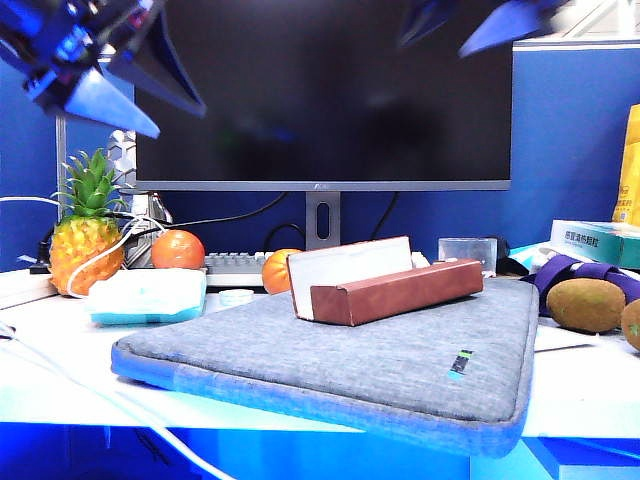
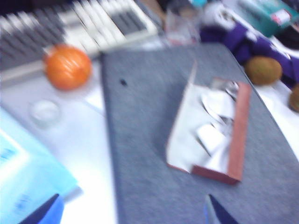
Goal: Close the glasses case.
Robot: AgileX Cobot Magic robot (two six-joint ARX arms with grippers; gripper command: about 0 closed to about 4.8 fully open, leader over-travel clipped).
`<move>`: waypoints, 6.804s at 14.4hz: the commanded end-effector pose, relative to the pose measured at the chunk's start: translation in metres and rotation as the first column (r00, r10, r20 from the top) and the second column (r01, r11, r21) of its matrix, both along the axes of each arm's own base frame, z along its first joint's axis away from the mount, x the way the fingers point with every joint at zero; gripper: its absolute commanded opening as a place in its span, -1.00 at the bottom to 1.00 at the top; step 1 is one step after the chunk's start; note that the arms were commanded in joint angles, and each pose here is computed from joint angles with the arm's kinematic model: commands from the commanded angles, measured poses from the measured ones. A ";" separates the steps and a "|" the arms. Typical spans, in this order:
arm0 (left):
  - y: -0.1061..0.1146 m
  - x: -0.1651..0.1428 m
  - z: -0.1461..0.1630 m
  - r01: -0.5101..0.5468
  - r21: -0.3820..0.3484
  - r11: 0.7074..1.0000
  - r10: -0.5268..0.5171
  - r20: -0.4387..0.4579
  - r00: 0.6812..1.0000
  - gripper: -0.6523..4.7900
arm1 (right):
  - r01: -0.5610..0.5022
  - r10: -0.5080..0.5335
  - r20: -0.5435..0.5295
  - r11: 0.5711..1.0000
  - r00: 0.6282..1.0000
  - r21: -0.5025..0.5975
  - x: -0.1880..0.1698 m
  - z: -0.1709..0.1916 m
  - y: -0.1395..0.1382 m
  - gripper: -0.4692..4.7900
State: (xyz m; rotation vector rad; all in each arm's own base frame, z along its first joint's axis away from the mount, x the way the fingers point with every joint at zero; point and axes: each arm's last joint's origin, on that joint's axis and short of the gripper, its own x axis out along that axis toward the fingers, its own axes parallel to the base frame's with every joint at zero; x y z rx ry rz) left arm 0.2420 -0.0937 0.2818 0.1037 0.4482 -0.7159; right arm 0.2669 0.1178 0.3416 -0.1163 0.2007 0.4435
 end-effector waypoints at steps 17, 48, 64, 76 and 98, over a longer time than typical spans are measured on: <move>-0.006 -0.011 -0.003 0.136 -0.337 0.932 -0.254 -0.336 0.907 0.72 | -0.164 0.092 -0.497 0.981 0.863 -0.103 0.131 -0.099 0.041 1.00; 0.041 -0.103 0.077 -0.175 -0.026 0.984 0.171 0.408 0.897 0.70 | -0.047 0.034 0.199 0.997 0.979 0.061 -0.108 0.091 -0.042 1.00; 0.087 -0.215 0.004 -0.386 -0.086 0.918 0.378 0.475 0.795 0.70 | -0.029 -0.015 0.184 0.973 0.983 0.230 -0.182 -0.152 -0.060 1.00; 0.085 -0.210 -0.009 -0.389 -0.049 0.920 0.372 0.423 0.826 0.71 | 0.066 -0.113 0.187 0.969 0.976 0.240 -0.180 -0.160 -0.062 1.00; 0.085 -0.150 -0.114 -0.539 -0.016 0.842 0.504 0.376 0.777 0.71 | 0.388 -0.432 0.183 0.891 0.883 0.235 -0.174 -0.166 -0.098 1.00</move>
